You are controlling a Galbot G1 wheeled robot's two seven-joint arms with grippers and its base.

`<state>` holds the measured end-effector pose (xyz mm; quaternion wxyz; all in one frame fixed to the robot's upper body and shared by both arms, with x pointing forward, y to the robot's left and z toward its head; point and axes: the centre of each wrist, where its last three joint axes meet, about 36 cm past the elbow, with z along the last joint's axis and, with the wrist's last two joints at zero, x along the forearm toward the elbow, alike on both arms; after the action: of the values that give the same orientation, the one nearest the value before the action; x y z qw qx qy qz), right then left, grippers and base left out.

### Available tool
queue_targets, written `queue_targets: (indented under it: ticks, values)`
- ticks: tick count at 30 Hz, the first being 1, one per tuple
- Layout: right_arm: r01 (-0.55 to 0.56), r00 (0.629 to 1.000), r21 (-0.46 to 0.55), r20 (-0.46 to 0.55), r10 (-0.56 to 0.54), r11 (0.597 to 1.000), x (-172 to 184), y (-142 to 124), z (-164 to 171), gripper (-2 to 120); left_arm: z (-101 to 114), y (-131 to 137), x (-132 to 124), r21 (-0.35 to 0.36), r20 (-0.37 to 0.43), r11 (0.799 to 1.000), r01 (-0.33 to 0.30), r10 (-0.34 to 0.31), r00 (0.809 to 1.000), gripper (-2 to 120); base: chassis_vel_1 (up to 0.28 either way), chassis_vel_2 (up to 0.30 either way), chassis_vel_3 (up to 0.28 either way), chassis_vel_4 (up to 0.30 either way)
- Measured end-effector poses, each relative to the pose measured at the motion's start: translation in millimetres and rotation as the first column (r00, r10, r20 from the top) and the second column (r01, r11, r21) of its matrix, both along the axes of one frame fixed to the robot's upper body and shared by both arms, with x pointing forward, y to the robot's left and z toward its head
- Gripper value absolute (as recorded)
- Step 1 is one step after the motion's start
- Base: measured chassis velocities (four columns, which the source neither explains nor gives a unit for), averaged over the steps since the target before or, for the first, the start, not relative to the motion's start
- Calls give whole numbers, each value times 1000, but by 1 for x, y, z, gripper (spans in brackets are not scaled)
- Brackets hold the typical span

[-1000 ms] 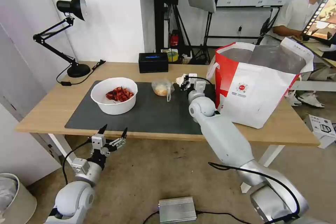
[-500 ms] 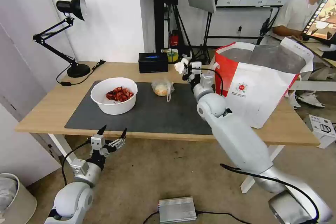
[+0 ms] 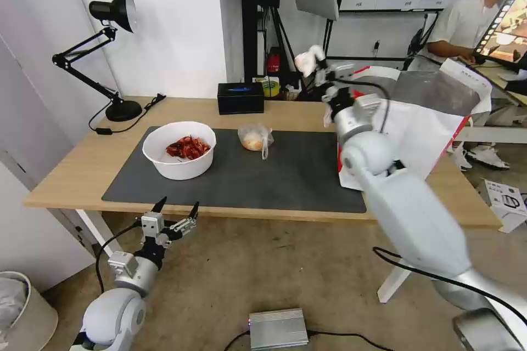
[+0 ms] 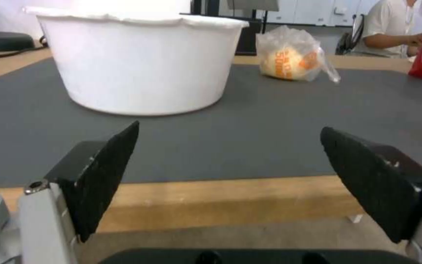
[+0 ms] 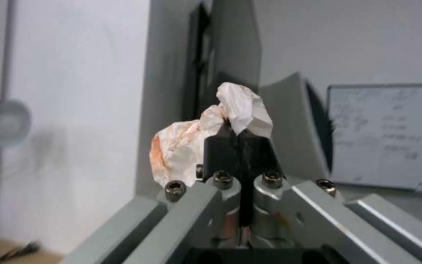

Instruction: Pick up the trash from the table and place it into the takeout bag.

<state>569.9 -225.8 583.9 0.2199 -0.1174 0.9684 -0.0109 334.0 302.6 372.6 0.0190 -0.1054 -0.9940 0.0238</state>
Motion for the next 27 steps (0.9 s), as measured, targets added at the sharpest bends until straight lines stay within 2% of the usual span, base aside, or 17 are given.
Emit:
queue_targets:
  ticks: [7, 16, 19, 20, 22, 27]
  values:
    - [84, 995, 14, 55, -85, 996, -19, -50, 16, 0, -1, -4, -5, 5, -3, 1000, 3, -3, 1000, 100, 0, 0, 0, 0]
    - [159, 986, 18, 53, -160, 987, -38, -90, 17, 0, -1, -4, -3, 7, -4, 1000, 8, -8, 1000, 100, 0, 0, 0, 0]
    - [212, 976, 25, 36, -213, 977, -50, -114, 17, 0, -3, -7, 0, 3, -4, 1000, 15, -15, 1000, 100, 0, 0, 0, 0]
    - [212, 976, 25, 36, -213, 977, -50, -114, 17, 0, -3, -7, 0, 3, -4, 1000, 15, -15, 1000, 100, 0, 0, 0, 0]
    - [253, 967, 23, -7, -253, 967, -60, -127, 18, 0, -3, -9, 1, 1, -5, 1000, 20, -20, 1000, 100, 0, 0, 0, 0]
    - [289, 955, 23, -72, -287, 957, -68, -135, 24, 0, -3, -9, 2, 2, -4, 1000, 22, -22, 1000, 100, 0, 0, 0, 0]
